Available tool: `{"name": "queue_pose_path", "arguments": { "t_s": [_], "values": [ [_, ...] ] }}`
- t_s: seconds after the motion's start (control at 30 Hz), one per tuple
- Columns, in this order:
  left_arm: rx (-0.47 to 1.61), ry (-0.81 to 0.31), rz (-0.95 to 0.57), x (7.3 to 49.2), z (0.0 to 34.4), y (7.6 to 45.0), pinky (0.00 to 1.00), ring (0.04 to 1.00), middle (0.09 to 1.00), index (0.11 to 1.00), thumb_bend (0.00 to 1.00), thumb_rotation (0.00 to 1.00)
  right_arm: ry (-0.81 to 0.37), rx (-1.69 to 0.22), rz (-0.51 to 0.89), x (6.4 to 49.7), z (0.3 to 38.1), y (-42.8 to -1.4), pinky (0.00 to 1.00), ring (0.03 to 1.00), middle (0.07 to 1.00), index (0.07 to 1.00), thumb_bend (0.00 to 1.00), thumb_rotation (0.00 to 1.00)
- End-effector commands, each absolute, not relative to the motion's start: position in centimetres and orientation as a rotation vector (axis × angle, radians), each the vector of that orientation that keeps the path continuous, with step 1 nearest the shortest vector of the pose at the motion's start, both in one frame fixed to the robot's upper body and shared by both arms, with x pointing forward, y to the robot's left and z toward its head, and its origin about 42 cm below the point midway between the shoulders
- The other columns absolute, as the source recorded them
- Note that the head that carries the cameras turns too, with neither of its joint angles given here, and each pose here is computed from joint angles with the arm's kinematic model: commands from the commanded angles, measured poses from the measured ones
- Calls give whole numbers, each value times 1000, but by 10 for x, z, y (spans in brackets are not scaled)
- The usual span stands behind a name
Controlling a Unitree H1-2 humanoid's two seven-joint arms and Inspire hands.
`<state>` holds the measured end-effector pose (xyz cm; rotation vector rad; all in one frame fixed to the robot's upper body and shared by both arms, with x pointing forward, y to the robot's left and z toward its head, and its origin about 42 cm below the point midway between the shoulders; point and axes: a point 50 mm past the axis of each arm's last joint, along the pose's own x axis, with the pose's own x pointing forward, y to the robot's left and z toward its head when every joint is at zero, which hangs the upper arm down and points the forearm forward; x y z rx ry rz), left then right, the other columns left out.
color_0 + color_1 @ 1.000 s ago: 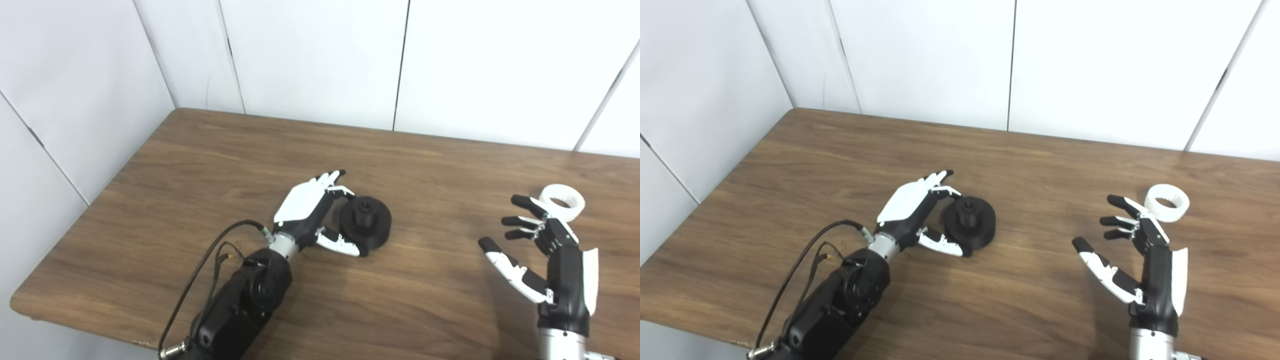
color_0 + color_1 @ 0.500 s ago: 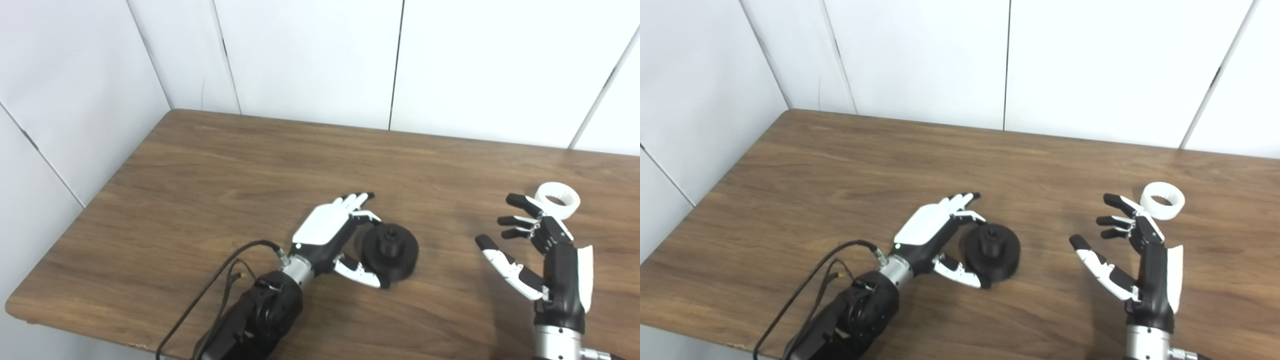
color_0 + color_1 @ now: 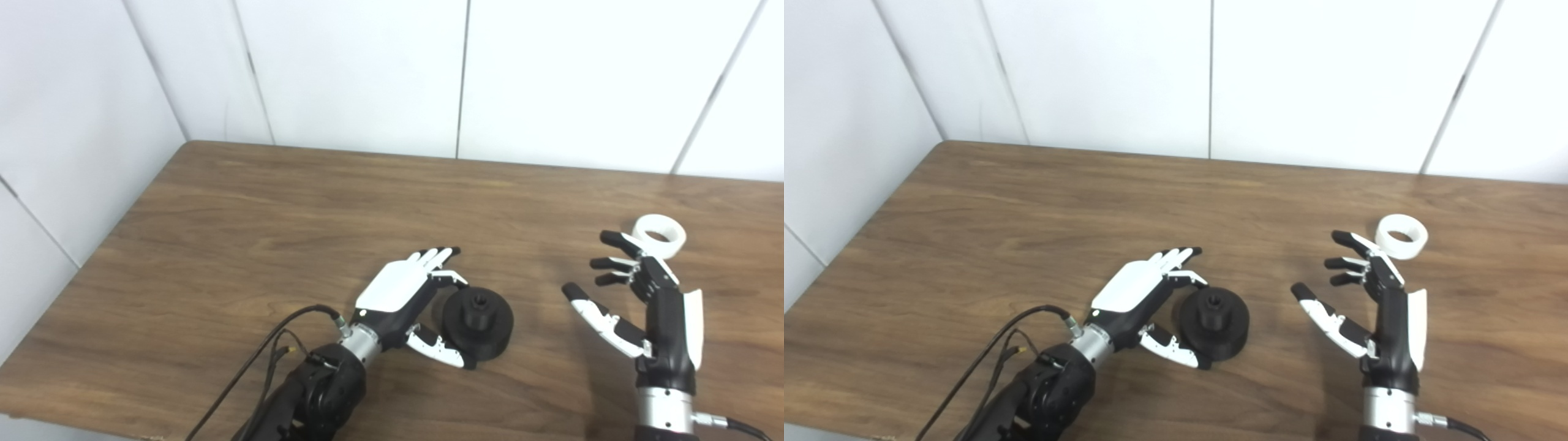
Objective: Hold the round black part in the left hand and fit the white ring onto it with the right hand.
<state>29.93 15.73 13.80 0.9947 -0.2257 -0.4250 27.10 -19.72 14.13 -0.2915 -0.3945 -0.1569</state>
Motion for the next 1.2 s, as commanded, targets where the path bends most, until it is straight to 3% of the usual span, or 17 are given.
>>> {"name": "queue_pose_path", "arguments": {
  "t_s": [0.0,0.33,0.57,0.77,1.03,1.17],
  "values": [
    [1012,-248,-439,297,142,158,1000,1000,1000,650,1000,345,-354,-289,-167,259,129,-193,492,604,743,710,675,223],
    [1002,-246,-435,299,143,182,1000,1000,1000,646,1000,335,-368,-287,-162,258,131,-169,495,612,756,716,644,161],
    [1003,-240,-451,298,142,191,1000,1000,1000,652,1000,293,-371,-312,-176,259,131,-160,501,606,740,709,643,198],
    [990,-249,-454,299,141,192,1000,1000,1000,652,1000,294,-383,-317,-176,262,134,-161,500,606,734,714,641,167],
    [984,-256,-454,302,141,191,1000,1000,1000,650,1000,296,-417,-487,-199,281,156,-194,492,620,744,697,669,185],
    [986,-256,-453,303,141,191,1000,1000,1000,653,1000,308,-380,-648,-239,289,170,-218,550,701,789,719,676,249]
  ]
}}
